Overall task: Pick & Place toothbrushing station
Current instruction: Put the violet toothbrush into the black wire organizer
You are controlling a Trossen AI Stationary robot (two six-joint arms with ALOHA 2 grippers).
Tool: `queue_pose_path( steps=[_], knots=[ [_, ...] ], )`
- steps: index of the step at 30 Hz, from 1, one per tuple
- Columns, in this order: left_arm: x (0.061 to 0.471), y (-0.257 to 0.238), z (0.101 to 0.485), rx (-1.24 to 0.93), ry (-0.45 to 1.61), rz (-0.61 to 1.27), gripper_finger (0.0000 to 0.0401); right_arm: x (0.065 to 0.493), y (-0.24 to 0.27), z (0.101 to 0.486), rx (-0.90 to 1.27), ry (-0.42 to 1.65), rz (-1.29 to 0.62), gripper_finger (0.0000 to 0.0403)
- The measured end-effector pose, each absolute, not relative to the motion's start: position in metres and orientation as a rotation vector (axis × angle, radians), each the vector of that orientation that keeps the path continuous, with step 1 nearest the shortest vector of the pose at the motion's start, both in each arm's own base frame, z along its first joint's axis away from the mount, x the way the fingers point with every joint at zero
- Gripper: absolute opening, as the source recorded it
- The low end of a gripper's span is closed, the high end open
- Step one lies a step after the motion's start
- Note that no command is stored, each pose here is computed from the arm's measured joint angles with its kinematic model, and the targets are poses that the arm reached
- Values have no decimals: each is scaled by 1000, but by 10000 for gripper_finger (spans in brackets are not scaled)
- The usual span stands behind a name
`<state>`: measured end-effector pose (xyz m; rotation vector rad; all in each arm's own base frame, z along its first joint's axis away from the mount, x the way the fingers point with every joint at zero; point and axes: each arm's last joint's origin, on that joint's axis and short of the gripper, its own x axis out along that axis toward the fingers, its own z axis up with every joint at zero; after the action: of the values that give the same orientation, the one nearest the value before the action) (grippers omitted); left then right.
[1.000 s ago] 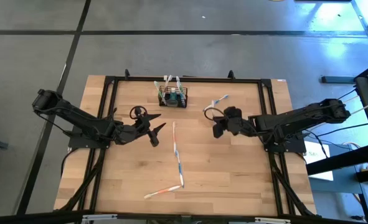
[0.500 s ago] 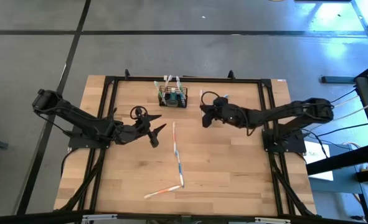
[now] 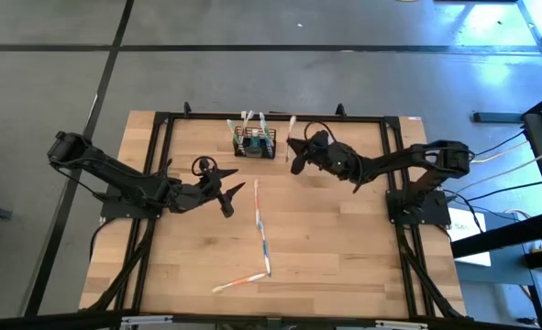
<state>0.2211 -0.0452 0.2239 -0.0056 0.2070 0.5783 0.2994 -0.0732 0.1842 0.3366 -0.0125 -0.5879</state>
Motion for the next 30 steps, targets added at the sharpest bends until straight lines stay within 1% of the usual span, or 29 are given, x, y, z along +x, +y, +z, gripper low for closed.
queue_pose_path(
  steps=[3, 8, 13, 18, 22, 30],
  knots=[
    [221, -45, 224, -6, 207, 578, 212, 312, -82, 188, 309, -22, -597, 24],
    [221, -45, 224, -6, 207, 578, 212, 339, -96, 202, 199, -45, -543, 38],
    [221, -45, 224, -6, 207, 578, 212, 358, -108, 214, 128, -76, -561, 31],
    [221, -46, 223, -3, 219, 562, 212, 359, -114, 216, 64, -66, -593, 17],
    [221, -46, 222, -27, 222, 554, 212, 358, -119, 216, 44, -61, -642, 22],
    [221, -46, 222, -45, 222, 537, 212, 358, -119, 215, 45, -61, -636, 26]
  ],
)
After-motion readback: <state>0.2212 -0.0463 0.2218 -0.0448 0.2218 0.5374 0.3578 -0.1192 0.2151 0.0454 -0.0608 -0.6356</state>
